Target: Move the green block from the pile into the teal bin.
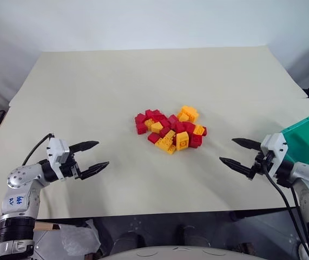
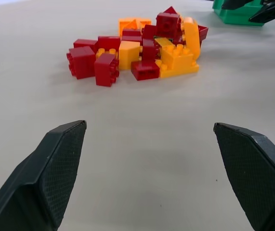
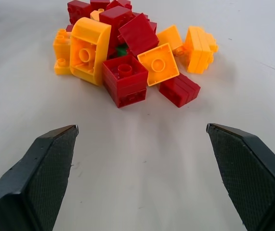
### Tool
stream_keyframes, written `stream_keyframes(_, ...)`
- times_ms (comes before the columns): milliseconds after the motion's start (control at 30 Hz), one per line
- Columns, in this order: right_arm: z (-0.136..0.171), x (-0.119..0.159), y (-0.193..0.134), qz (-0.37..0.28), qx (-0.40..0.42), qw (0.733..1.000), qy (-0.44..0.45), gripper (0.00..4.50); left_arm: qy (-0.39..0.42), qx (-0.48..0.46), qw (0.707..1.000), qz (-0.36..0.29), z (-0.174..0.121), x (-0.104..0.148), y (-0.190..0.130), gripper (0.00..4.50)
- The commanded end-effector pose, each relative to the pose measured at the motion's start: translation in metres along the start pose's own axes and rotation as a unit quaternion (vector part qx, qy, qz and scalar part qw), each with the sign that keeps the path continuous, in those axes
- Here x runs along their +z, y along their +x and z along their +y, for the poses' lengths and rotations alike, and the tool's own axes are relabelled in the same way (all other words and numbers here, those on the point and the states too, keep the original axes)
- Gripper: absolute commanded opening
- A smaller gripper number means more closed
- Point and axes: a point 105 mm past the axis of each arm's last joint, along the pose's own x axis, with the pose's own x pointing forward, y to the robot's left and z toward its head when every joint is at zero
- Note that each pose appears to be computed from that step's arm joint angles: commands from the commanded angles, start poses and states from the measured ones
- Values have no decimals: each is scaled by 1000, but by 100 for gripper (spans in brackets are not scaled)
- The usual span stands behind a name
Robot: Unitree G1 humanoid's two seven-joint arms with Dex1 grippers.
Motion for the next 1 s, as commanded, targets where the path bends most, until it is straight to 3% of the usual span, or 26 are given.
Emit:
stream_keyframes(33,-5,15,-4,-23,-8,999,-21,447,14,26,1000,0,10,7,0,450)
stream_keyframes(400,5,26,-2,-11,-47,999,-13,447,12,15,1000,-1,10,9,6,450)
stream_keyframes(533,6,35,-3,5,-99,995,-21,447,16,-7,1000,-16,10,15,8,450)
stream_keyframes(700,51,61,19,-18,-67,998,14,324,28,-25,998,-48,11,26,15,450)
stream_keyframes(1000,78,69,77,29,-7,999,37,6,35,-77,994,-68,6,35,22,450)
